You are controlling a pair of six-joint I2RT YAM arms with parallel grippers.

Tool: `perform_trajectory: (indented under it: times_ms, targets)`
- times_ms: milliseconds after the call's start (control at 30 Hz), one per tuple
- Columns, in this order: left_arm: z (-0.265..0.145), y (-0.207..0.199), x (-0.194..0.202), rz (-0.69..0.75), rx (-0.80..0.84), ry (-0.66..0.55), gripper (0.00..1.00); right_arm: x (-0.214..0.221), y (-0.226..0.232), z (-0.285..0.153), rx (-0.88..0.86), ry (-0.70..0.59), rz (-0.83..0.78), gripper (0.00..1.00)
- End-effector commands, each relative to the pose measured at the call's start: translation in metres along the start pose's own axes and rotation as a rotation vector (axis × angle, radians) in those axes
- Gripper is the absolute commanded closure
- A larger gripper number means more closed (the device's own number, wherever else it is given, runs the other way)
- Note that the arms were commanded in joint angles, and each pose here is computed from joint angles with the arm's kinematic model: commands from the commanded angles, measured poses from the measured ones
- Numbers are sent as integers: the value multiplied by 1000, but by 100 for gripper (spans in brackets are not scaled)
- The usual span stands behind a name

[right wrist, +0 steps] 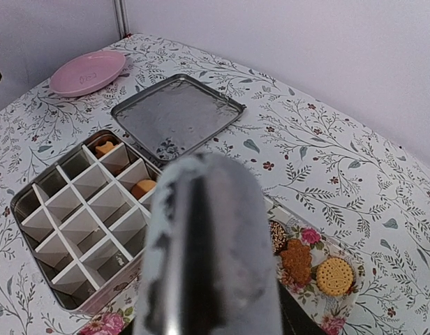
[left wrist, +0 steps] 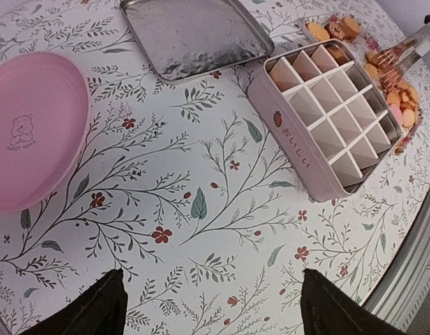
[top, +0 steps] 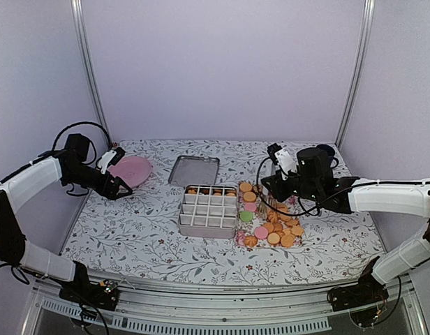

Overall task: Pack the cookies
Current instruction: Pick up the fake cookies from the plate.

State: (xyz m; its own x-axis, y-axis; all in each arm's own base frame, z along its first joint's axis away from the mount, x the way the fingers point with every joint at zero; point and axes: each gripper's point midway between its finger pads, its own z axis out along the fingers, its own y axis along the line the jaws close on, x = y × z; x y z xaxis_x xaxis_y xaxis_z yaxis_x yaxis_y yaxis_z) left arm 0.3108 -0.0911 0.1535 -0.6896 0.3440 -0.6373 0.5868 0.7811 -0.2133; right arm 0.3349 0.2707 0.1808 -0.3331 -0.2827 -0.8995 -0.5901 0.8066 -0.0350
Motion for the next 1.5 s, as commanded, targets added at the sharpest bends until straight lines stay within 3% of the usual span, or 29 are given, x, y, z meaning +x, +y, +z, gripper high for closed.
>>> perform_trajectory:
  times_ms: [0, 433, 767, 1167, 1467]
  targets:
    - [-1, -2, -6, 21, -3, -22, 14, -23, 2, 1, -25, -68, 2, 58]
    - [-1, -3, -9, 21, 4, -23, 14, -17, -4, -34, -6, -68, -2, 63]
    - [0, -4, -12, 21, 4, -22, 13, 4, -4, -33, -4, -26, 16, 61]
    - [0, -4, -9, 21, 2, -17, 13, -17, -9, -45, 18, -56, -13, 63]
    - [0, -4, -9, 23, 3, -18, 13, -1, -6, -45, 3, -8, -26, 62]
